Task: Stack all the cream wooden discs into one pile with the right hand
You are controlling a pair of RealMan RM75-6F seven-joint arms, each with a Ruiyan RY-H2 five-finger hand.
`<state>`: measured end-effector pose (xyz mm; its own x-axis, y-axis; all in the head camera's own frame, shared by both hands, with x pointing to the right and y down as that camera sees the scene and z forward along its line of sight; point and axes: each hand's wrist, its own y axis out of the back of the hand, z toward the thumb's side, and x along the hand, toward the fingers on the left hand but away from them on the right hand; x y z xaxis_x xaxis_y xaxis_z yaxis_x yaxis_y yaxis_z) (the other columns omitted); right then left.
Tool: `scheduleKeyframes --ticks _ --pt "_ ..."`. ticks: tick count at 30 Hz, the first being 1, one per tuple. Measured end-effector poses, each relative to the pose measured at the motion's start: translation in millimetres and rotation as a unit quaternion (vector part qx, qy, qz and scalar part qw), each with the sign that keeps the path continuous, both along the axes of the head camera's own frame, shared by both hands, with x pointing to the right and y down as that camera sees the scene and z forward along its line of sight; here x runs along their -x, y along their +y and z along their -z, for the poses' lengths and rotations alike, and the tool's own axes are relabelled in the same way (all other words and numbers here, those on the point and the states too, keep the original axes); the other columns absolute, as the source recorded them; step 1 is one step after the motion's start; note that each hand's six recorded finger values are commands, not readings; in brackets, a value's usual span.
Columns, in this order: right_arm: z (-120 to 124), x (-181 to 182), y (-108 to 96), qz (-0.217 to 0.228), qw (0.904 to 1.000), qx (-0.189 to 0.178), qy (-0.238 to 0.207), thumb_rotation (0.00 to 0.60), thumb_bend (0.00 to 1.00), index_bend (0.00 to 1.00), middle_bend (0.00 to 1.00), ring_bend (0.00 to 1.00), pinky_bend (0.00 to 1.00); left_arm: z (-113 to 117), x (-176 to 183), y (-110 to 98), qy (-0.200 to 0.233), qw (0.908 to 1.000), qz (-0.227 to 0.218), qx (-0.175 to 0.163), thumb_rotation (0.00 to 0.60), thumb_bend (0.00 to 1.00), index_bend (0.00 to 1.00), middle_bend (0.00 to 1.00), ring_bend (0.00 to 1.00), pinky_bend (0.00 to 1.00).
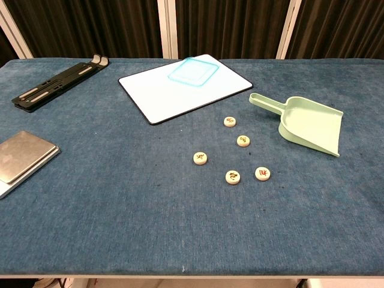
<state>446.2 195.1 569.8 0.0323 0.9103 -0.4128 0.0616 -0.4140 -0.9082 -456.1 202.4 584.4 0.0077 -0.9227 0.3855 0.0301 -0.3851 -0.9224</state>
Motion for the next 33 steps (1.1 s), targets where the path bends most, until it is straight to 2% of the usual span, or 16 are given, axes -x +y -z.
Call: scheduleKeyframes --ticks 7,12,13,16,17,20,24,26,30,33 --pt "-4.6 15.9 -4.1 0.027 0.9989 0.019 -0.032 0.6 0.22 0.1 0.16 0.04 0.11 -7.2 -4.6 0.0 0.004 0.9999 0.001 0.01 0.6 0.07 0.27 0.21 0.12 0.01" --pt "-15.1 48.2 -8.9 0.078 0.9941 0.034 -0.067 0.6 0.22 0.12 0.16 0.04 0.1 -6.2 -7.0 -1.8 0.006 1.0 0.002 0.006 0.6 0.07 0.27 0.21 0.12 0.01" --pt "-18.6 56.1 -9.6 0.09 0.9924 0.039 -0.075 0.6 0.22 0.12 0.13 0.03 0.09 -6.1 -8.2 -2.2 0.008 1.0 0.002 0.005 0.6 0.07 0.27 0.21 0.12 0.01" --pt "-33.9 87.6 -10.4 0.134 0.9843 0.06 -0.098 0.6 0.22 0.11 0.01 0.0 0.03 -6.0 -11.2 -2.3 0.009 0.9999 -0.003 0.005 0.6 0.07 0.27 0.21 0.12 0.01" --pt "-41.0 101.0 -9.8 0.152 0.9803 0.069 -0.105 0.6 0.22 0.11 0.0 0.0 0.01 -6.0 -11.9 -2.2 0.009 0.9999 -0.005 0.005 0.6 0.07 0.27 0.21 0.12 0.01" --pt "-59.2 133.5 -7.6 0.194 0.9693 0.093 -0.118 0.6 0.22 0.14 0.0 0.0 0.0 -5.6 -11.7 -2.2 0.01 0.9999 -0.005 0.005 0.6 0.07 0.27 0.21 0.12 0.01" --pt "-81.8 175.6 -4.6 0.242 0.9543 0.119 -0.128 0.6 0.22 0.25 0.0 0.0 0.0 -4.0 -9.1 -1.8 0.011 0.9999 -0.002 0.003 0.6 0.07 0.27 0.21 0.12 0.01" --pt "-93.3 194.9 -4.3 0.259 0.948 0.13 -0.131 0.6 0.25 0.31 0.0 0.0 0.0 -3.6 -7.6 -1.1 0.011 0.9999 -0.001 0.003 0.6 0.07 0.27 0.21 0.12 0.01" --pt "-111.9 223.9 -7.8 0.281 0.9409 0.138 -0.129 0.6 0.34 0.37 0.0 0.0 0.0 -2.7 -4.0 -0.3 0.01 1.0 0.001 0.002 0.6 0.07 0.27 0.21 0.12 0.01" --pt "-123.3 238.6 -11.8 0.291 0.9388 0.138 -0.122 0.6 0.36 0.39 0.0 0.0 0.0 -1.9 -0.5 0.3 0.009 0.9999 0.005 0.0 0.6 0.07 0.27 0.21 0.12 0.01"
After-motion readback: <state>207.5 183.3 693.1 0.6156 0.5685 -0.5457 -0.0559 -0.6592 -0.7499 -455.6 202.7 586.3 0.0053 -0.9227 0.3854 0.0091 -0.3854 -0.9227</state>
